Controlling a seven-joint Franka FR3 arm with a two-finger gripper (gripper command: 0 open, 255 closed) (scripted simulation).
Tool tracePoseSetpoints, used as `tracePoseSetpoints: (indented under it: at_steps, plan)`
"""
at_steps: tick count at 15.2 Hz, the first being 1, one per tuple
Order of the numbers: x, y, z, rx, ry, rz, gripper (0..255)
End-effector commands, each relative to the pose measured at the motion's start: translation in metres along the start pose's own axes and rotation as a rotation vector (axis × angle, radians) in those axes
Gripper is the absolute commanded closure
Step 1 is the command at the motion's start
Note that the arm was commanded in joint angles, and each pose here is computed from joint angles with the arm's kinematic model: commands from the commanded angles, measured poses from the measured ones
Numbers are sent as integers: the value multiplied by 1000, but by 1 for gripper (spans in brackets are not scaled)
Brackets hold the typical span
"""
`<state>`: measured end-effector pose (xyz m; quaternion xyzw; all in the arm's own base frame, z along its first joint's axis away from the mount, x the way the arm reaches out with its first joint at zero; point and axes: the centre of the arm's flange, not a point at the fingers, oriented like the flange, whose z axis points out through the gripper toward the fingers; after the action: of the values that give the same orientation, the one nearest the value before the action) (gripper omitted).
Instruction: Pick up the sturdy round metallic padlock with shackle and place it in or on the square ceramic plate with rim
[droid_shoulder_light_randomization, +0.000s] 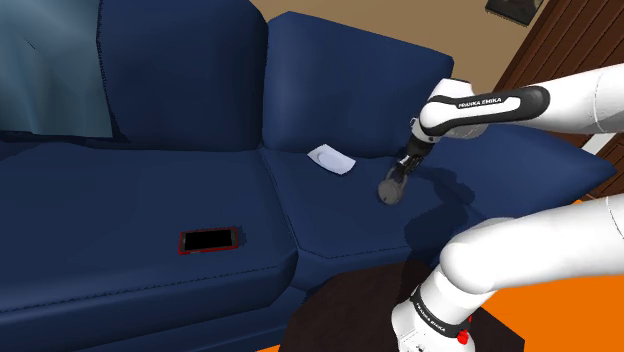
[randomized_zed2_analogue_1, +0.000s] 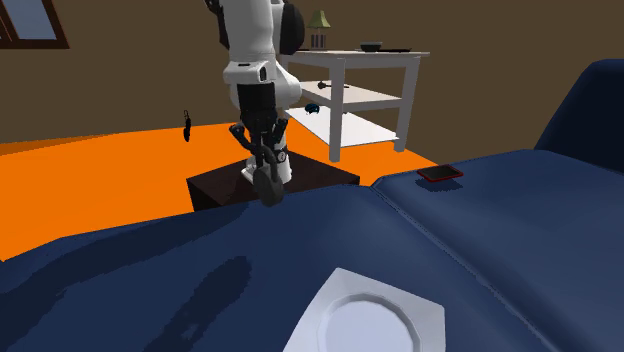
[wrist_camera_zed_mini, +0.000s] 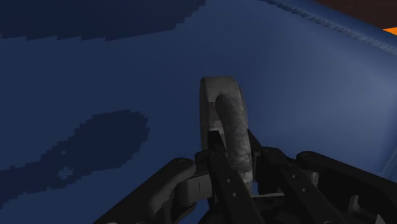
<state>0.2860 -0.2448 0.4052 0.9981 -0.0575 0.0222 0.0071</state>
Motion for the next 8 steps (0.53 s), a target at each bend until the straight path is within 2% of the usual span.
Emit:
tracePoseSetpoints:
  at_steps: [1, 7, 8]
  plan:
    - [0, -1, -10, 0, 0, 0, 255]
    - [2, 0, -38, 0, 0, 0, 255]
    - [15, 2, -39, 0, 0, 0, 255]
